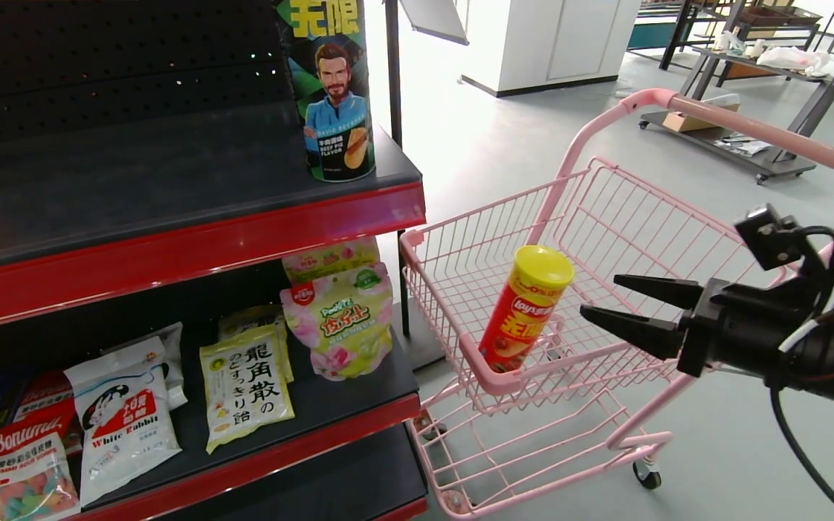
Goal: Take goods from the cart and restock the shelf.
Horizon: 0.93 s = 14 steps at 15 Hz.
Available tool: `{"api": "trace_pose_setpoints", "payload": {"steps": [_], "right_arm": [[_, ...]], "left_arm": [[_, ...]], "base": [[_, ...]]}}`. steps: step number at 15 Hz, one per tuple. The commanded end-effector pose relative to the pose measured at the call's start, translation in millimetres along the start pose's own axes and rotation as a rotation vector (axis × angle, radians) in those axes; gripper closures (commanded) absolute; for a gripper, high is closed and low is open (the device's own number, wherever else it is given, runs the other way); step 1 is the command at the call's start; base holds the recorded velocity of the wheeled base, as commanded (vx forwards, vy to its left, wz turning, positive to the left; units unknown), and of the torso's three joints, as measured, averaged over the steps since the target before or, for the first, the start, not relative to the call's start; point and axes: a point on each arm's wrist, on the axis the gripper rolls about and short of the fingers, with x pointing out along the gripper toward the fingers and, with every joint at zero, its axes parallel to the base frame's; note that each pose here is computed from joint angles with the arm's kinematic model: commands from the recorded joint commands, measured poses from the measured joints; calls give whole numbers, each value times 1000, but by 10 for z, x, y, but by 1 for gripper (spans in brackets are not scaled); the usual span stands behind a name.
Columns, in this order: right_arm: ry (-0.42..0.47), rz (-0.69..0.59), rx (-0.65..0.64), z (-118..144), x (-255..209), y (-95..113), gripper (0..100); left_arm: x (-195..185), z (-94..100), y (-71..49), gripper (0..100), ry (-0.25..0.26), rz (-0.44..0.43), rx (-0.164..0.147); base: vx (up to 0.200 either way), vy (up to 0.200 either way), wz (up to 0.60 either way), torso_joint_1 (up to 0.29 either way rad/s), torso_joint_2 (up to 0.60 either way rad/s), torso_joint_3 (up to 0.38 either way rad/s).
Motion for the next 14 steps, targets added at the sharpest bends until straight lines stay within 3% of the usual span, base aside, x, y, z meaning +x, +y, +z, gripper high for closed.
{"api": "trace_pose_setpoints", "payload": {"steps": [1,5,9,14], "right_arm": [[90,36,35,-232,263,-136,0],[100,90,28,-238,512,-151,0],[115,103,29,-299,671,-296,0],[50,178,-15,-394,865,-537,0]], "left_arm": [[1,0,0,0,1,2,-1],[1,0,0,0,1,0,-1],[1,0,0,0,1,0,-1],[1,0,0,0,1,0,-1]], "base": [[0,0,0,0,0,0],[0,0,0,0,0,0],[0,0,0,0,0,0],[0,0,0,0,0,0]]}}
